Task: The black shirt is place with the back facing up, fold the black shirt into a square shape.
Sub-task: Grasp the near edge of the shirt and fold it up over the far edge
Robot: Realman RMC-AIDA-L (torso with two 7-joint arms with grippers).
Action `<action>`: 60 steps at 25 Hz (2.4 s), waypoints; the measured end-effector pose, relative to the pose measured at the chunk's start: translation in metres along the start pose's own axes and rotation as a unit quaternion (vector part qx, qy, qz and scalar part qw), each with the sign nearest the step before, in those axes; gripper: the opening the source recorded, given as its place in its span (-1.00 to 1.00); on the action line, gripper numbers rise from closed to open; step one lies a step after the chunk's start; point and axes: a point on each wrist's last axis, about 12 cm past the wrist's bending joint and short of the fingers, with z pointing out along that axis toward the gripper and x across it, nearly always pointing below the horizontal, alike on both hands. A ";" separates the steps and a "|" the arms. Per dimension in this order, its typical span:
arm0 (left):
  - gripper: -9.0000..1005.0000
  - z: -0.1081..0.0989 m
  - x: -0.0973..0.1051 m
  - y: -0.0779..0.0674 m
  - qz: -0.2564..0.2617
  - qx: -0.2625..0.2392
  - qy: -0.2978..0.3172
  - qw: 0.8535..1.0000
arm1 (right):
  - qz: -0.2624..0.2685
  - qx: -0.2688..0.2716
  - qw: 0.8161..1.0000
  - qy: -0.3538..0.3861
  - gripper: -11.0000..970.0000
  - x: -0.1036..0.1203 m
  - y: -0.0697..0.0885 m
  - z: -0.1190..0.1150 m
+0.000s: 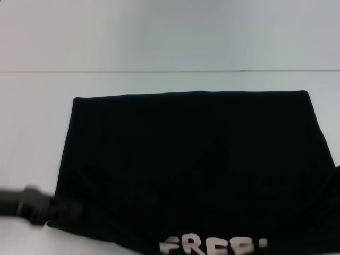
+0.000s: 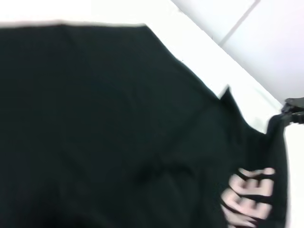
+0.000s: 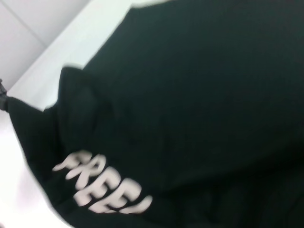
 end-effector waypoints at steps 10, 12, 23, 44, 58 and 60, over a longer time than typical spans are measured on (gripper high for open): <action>-0.92 0.015 -0.081 0.039 0.018 -0.107 -0.041 0.993 | 0.008 0.077 0.994 -0.083 -0.90 -0.074 -0.023 0.017; -0.92 0.017 -0.092 0.046 0.010 -0.138 -0.052 0.989 | 0.017 0.091 0.992 -0.090 -0.90 -0.086 -0.027 0.027; -0.92 0.043 -0.125 0.071 0.017 -0.270 -0.058 0.961 | 0.016 0.182 0.979 -0.092 -0.90 -0.148 -0.038 0.098; -0.87 0.056 -0.157 0.077 0.055 -0.335 -0.073 0.938 | -0.001 0.267 0.953 -0.141 -0.90 -0.198 -0.039 0.118; -0.79 0.067 -0.169 0.076 0.077 -0.361 -0.084 0.925 | -0.004 0.274 0.950 -0.152 -0.89 -0.200 -0.037 0.127; -0.78 0.068 -0.171 0.076 0.082 -0.365 -0.087 0.923 | -0.002 0.274 0.950 -0.152 -0.89 -0.200 -0.037 0.127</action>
